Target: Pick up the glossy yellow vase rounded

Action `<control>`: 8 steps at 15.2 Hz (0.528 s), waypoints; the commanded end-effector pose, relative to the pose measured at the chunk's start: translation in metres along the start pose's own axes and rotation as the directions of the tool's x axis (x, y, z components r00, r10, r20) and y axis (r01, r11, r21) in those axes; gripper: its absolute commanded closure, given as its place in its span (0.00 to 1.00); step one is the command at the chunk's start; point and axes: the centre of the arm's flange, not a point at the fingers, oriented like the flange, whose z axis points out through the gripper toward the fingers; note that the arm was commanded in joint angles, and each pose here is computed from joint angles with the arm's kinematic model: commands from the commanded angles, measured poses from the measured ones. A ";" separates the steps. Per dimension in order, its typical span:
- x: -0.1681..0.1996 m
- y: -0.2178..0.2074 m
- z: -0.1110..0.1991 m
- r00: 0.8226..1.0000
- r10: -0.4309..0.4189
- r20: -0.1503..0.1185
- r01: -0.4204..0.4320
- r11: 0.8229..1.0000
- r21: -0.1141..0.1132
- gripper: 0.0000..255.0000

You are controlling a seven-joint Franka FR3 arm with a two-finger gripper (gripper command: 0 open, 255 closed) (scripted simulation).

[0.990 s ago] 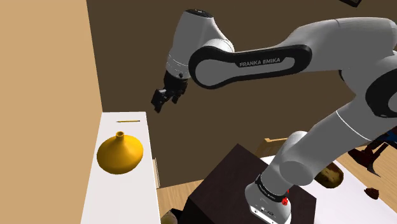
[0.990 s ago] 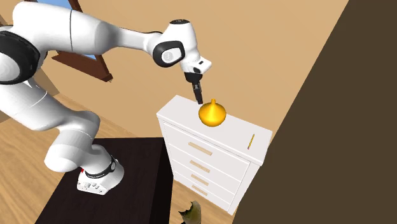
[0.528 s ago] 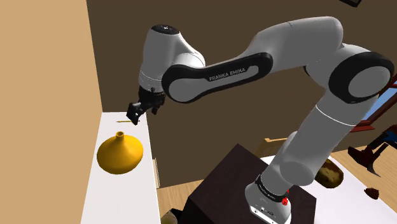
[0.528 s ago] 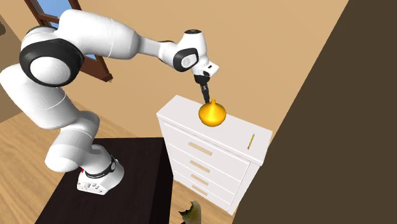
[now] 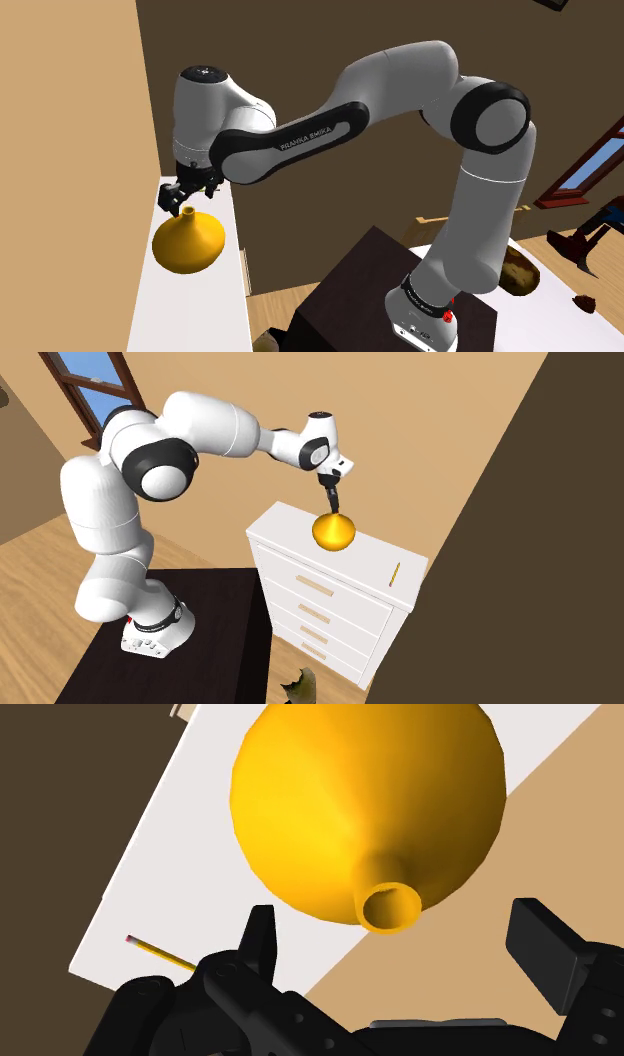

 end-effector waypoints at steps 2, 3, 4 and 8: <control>0.000 -0.004 0.018 1.000 0.000 0.000 0.000 1.000 0.000 0.00; -0.001 -0.004 0.023 1.000 0.000 0.000 0.000 1.000 0.000 0.00; -0.002 -0.004 0.028 1.000 0.000 0.000 0.000 1.000 0.000 0.00; -0.004 -0.004 0.041 1.000 0.000 0.000 0.000 1.000 0.000 0.00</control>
